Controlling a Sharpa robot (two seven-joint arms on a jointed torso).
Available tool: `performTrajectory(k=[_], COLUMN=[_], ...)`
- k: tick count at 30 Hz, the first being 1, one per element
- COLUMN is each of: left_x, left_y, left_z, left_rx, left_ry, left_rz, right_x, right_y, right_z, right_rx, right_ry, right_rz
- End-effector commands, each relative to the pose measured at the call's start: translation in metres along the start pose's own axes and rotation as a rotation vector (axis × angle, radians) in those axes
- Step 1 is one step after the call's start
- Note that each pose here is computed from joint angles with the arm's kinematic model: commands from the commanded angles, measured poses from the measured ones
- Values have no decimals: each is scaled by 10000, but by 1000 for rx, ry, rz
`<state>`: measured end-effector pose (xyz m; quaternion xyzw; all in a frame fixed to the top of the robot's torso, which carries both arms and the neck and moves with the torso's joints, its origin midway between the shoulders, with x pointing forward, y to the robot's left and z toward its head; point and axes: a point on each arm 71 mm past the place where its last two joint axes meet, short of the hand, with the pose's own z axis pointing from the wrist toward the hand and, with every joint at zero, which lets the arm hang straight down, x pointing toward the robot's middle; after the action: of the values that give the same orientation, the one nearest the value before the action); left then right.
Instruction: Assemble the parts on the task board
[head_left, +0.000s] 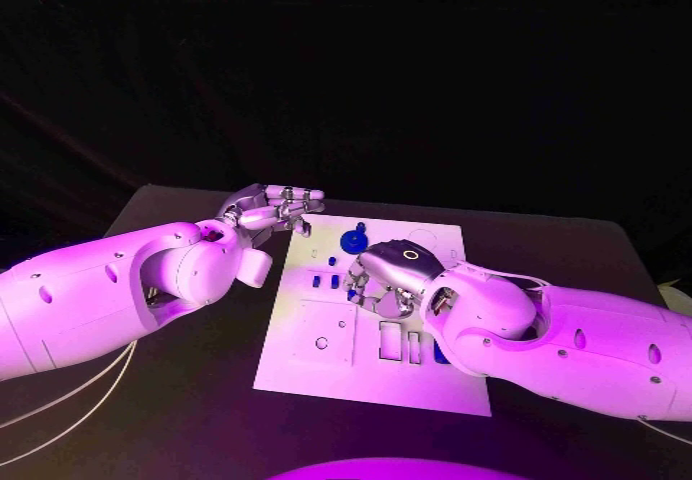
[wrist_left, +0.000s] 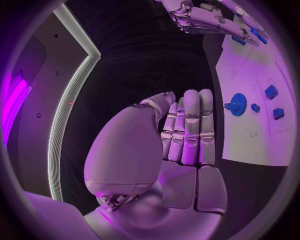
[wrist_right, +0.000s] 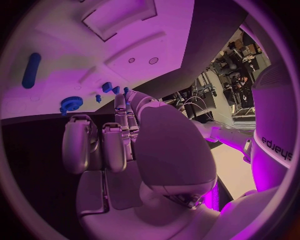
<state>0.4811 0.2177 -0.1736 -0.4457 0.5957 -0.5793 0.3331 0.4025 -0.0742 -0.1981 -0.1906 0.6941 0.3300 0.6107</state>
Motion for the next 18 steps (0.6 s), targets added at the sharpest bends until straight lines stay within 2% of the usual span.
performTrajectory(k=[1,10,18], left_x=[46,54,60], left_y=[-6,-5,-4], left_z=[13,18,23], left_rx=[4,3,2], left_ry=[27,28,29], left_rz=[-9,-9,-10], right_x=[91,253,326], right_y=[31,62,45], right_z=[38,77,67], right_rx=[-20,-23,-17], right_ry=[22,55,72], right_rz=[-1,21,28])
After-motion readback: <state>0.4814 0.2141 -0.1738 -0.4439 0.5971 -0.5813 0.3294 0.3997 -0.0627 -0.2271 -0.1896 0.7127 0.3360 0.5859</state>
